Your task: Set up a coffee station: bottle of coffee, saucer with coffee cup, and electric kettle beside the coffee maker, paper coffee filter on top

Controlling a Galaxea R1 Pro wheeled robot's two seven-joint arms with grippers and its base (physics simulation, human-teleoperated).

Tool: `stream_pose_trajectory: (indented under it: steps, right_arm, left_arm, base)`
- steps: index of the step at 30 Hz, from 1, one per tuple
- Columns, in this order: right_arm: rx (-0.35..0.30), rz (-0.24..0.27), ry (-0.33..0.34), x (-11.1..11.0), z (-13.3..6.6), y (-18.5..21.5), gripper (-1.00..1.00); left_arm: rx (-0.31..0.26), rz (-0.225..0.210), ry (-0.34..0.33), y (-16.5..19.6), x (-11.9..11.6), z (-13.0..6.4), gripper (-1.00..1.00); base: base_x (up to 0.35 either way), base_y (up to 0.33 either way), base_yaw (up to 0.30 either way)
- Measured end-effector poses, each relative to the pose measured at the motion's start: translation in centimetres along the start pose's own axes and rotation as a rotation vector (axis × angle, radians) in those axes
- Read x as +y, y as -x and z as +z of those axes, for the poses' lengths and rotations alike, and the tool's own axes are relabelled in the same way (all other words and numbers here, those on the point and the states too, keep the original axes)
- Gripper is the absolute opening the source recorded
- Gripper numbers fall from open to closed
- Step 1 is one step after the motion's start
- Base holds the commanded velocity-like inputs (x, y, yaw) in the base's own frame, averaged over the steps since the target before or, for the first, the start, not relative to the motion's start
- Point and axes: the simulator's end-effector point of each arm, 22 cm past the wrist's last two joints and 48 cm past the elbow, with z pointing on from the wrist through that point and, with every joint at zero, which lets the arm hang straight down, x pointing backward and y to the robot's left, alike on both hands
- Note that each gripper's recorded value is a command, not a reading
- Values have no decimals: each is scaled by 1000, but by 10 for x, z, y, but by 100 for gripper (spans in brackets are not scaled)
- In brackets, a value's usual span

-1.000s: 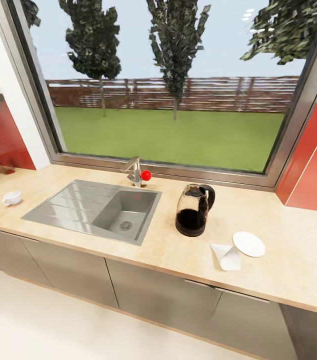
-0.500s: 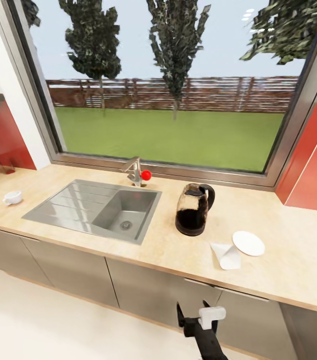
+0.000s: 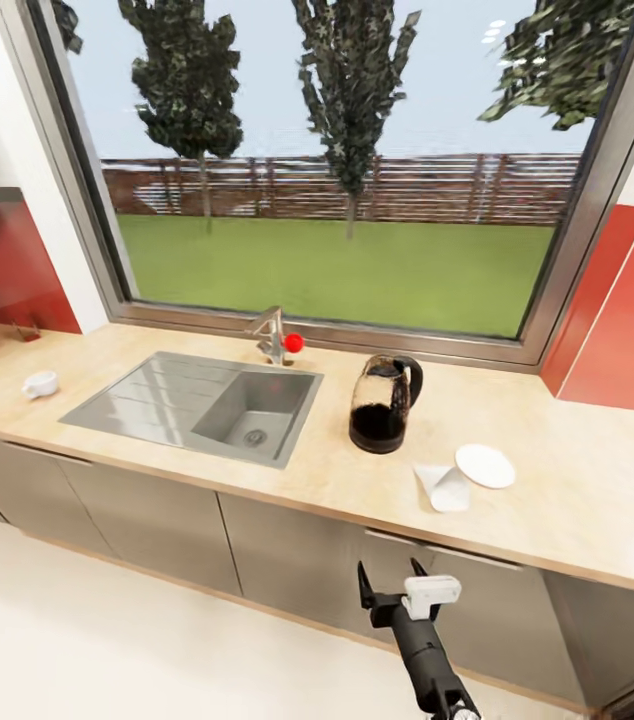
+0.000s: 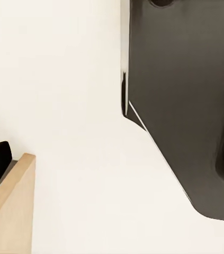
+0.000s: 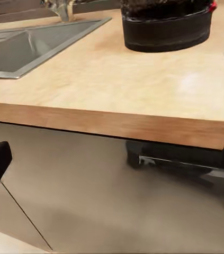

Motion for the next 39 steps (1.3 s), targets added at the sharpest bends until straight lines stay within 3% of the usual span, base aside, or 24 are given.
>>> stream_pose_trajectory:
  steps: [15,17,20,22,25,39]
  right_arm:
    - [-152,-5,-11,-6,3,76,100]
    - [-149,-5,-12,-7,3,78,100]
    - [-111,-8,-48,-25,11,81,100]
    - [-113,-11,-95,-50,26,97,100]
    - [-114,-17,-110,-61,44,118,100]
    - [-67,-20,-105,-62,53,116,100]
  left_arm:
    - [0,1,-1,0,-1,0,100]
    - [0,0,-2,0,-1,0,100]
    - [0,0,-2,-1,-1,0,100]
    - [1,0,-3,-1,-1,0,100]
    - [2,0,-2,-1,-1,0,100]
    - [5,0,0,-2,0,0,100]
  base:
    - [-304,0,0]
    - [-92,0,0]
    - [-22,0,0]
    - [-5,0,0]
    - [-1,0,0]
    - [151,0,0]
